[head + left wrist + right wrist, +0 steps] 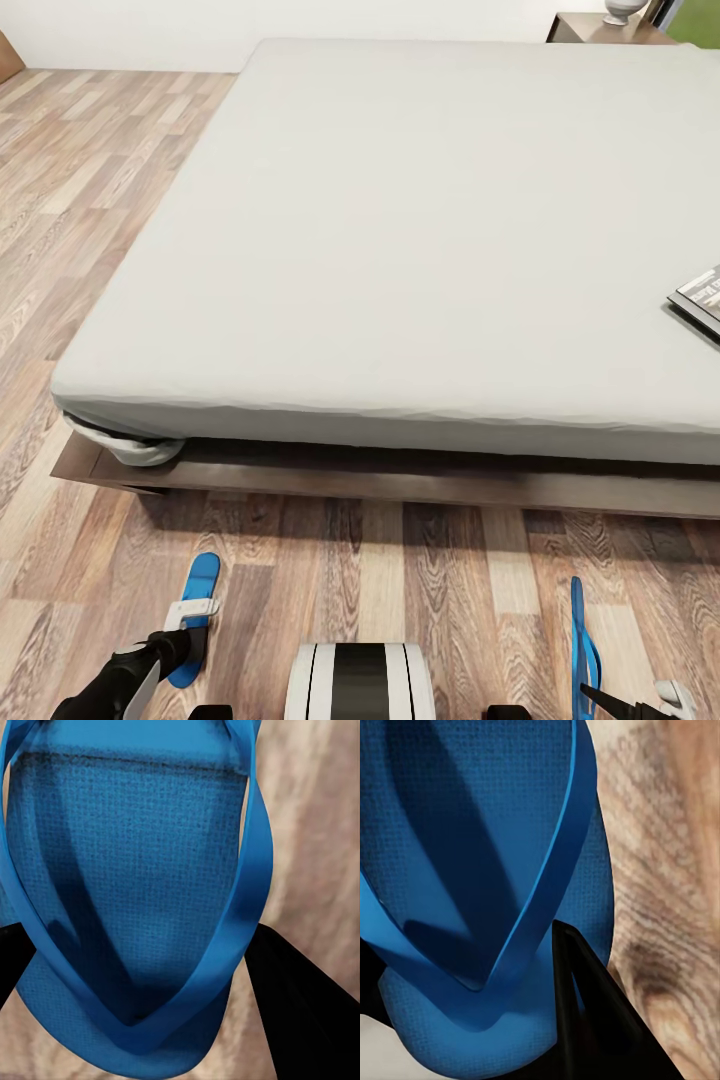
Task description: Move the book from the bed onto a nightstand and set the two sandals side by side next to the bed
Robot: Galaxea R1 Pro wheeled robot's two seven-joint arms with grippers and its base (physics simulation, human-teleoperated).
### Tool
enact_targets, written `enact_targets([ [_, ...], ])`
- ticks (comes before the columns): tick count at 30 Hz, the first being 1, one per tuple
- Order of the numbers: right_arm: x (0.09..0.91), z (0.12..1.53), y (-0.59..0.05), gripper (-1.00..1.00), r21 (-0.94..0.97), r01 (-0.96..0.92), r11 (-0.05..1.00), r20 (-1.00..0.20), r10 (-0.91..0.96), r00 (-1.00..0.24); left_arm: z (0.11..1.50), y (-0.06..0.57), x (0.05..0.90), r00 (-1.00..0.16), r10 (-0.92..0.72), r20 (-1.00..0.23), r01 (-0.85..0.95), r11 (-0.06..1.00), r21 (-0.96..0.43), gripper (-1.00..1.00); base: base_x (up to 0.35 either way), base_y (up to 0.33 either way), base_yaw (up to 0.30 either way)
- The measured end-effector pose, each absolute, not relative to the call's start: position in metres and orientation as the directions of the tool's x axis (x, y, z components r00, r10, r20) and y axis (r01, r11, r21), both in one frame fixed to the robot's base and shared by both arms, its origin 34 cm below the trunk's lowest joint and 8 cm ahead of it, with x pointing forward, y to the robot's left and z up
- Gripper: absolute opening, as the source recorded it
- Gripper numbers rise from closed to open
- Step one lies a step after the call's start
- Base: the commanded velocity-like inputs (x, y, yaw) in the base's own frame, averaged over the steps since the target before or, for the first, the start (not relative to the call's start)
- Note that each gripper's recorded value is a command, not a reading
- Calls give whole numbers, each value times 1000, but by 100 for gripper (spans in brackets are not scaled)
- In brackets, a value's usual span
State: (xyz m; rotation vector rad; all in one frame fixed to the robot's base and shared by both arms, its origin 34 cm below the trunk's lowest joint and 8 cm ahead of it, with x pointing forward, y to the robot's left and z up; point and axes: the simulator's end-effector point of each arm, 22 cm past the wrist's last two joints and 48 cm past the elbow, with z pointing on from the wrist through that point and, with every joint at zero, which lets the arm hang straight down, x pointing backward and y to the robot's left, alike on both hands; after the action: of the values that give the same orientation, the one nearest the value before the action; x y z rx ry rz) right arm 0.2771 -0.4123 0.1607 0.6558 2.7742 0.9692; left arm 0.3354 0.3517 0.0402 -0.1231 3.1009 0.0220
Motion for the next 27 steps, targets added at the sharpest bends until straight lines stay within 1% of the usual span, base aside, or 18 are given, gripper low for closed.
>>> enact_targets([
  [1,277,161,-412,-100,619,358,699,20,442,-897,40,352,335,-996,-79,-39,-80,997,13,100,0,0,0],
  [22,277,160,-412,-100,618,360,699,21,442,-897,40,352,335,-996,-78,-39,-78,997,15,100,0,0,0],
  [27,284,165,-413,-100,625,347,699,2,443,-896,46,352,345,-995,-78,-59,-79,997,13,100,0,0,0],
])
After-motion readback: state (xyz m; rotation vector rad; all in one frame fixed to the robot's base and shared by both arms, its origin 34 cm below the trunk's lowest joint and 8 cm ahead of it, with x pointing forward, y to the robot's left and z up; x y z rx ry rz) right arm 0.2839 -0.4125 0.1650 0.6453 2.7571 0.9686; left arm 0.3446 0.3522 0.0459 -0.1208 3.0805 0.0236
